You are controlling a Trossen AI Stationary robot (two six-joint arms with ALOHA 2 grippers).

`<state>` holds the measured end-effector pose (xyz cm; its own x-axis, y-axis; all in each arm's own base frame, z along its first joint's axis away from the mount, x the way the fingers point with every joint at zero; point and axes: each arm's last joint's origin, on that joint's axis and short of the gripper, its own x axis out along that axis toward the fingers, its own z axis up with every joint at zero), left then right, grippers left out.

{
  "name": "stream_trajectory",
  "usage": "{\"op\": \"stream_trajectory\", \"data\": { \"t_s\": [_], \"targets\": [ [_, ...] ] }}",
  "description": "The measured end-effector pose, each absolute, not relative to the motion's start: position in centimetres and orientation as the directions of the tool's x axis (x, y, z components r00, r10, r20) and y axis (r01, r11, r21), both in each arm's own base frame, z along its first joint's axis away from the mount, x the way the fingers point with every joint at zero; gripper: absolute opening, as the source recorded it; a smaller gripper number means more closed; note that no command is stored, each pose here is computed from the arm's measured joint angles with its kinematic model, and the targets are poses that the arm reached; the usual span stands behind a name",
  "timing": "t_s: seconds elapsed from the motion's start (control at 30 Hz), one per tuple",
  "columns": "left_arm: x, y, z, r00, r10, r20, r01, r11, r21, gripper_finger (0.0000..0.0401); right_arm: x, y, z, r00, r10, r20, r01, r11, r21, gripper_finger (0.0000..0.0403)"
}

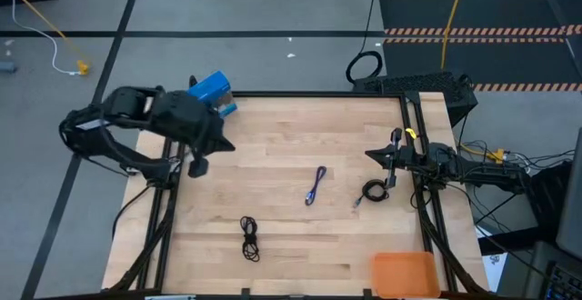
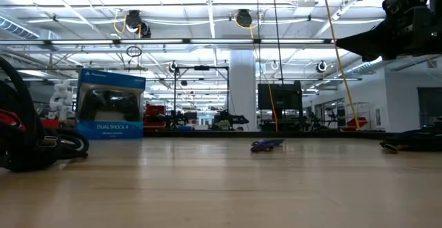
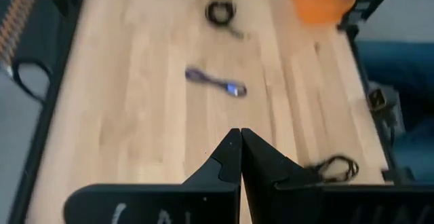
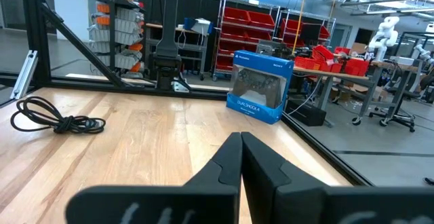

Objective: Pick and place USB-C Cables
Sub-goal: Put the bottom black charger cable into the orange bin

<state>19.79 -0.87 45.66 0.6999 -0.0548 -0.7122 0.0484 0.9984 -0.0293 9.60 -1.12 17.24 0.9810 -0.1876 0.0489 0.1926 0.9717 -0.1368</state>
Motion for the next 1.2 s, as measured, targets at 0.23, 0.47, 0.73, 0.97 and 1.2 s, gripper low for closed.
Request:
{"op": "stream_trajectory", "data": {
  "t_s": [0.23, 0.47, 0.73, 0.97, 1.2],
  "targets": [
    [21.6, -1.0, 43.3, 0.529, -0.05, -0.847, -0.047, 0.995, -0.088, 0.0003, 9.6, -1.1, 17.2, 0.981, -0.188, 0.049, 0.193, 0.972, -0.137, 0.0],
    [23.5, -2.1, 41.3, 0.391, -0.059, -0.919, -0.064, 0.994, -0.091, 0.0003, 9.6, -1.1, 17.2, 0.981, -0.188, 0.049, 0.193, 0.972, -0.137, 0.0],
    [24.8, -3.2, 39.5, 0.264, -0.017, -0.964, -0.058, 0.998, -0.033, 0.0003, 9.6, -1.1, 17.2, 0.981, -0.188, 0.049, 0.19, 0.981, -0.043, 0.0],
    [25.0, -3.7, 39.3, 0.249, -0.02, -0.968, -0.036, 0.999, -0.029, 0.0003, 9.6, -1.1, 17.2, 0.981, -0.188, 0.049, 0.186, 0.982, 0.04, 0.0],
    [25.0, -3.7, 39.3, 0.25, -0.018, -0.968, -0.036, 0.999, -0.028, 0.0003, 9.4, -1.0, 19.4, 0.987, -0.161, -0.012, 0.161, 0.983, 0.092, 0.0]
  ]
}}
